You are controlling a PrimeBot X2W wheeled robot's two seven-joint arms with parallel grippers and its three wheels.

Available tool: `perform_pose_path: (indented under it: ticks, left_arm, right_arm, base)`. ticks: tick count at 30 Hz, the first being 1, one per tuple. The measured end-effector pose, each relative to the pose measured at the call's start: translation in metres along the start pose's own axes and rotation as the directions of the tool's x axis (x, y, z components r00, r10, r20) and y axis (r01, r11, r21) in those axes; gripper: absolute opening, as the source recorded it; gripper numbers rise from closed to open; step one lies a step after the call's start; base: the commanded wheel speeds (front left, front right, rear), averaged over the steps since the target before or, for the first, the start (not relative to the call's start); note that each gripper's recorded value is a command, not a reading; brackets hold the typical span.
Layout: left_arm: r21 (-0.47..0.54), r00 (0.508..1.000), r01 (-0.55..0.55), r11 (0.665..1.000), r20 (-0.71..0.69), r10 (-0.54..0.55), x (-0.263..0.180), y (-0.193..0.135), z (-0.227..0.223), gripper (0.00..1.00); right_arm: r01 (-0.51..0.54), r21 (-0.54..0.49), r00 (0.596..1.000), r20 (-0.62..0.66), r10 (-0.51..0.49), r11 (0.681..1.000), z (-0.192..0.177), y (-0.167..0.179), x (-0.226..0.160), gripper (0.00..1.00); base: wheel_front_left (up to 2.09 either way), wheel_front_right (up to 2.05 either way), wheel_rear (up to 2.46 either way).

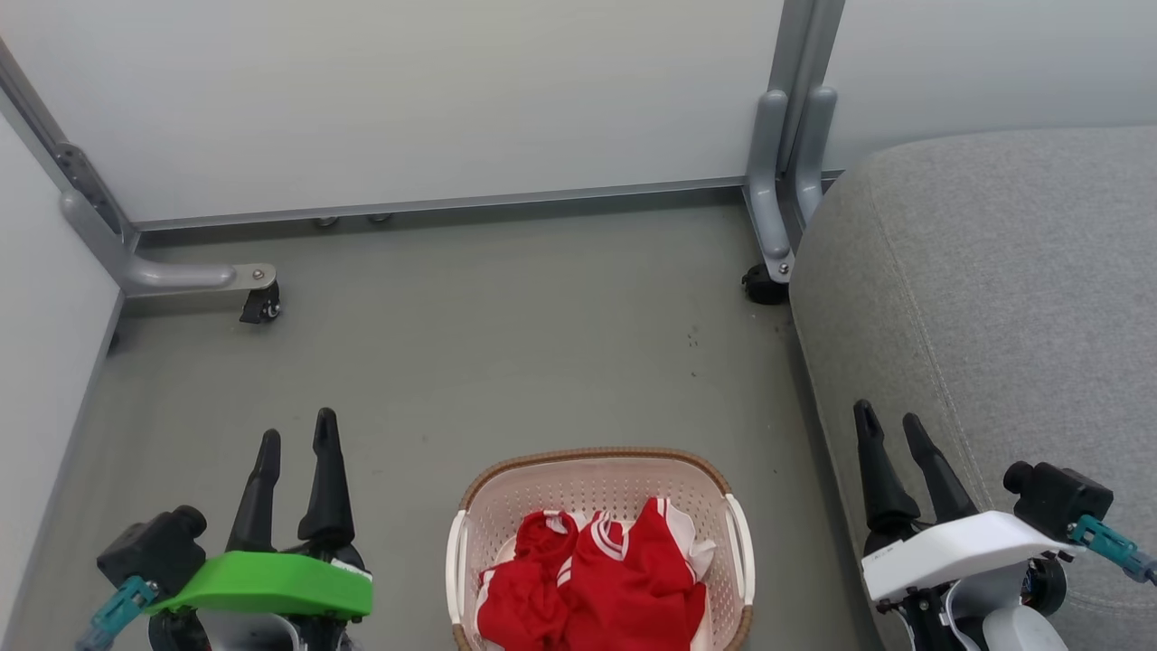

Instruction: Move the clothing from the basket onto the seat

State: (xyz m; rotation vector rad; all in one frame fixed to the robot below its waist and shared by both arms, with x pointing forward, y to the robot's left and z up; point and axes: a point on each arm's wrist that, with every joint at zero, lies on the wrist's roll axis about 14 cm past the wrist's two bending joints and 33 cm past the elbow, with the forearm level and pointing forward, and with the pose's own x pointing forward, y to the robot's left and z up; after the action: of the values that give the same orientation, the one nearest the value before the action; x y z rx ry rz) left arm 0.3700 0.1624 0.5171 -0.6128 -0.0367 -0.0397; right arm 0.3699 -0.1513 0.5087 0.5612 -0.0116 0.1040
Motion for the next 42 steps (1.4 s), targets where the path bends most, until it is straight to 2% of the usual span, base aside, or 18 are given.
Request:
perform_pose_path:
  ticks: [18, 42]
  left_arm:
    - [0.191, 0.999, 0.043, 0.981, 0.022, -0.049, 0.005, -0.010, 0.001, 1.00]
    - [0.403, 0.994, 0.079, 0.912, 0.032, -0.100, -0.011, -0.021, -0.001, 1.00]
  right_arm:
    - [-0.044, -0.201, 0.998, 0.029, 0.051, 0.979, 0.007, 0.009, 0.005, 1.00]
    - [-0.094, -0.383, 0.989, 0.071, 0.130, 0.919, 0.017, 0.027, -0.007, 1.00]
  base:
    - [0.00, 0.00, 0.00]
    - [0.00, 0.00, 0.00]
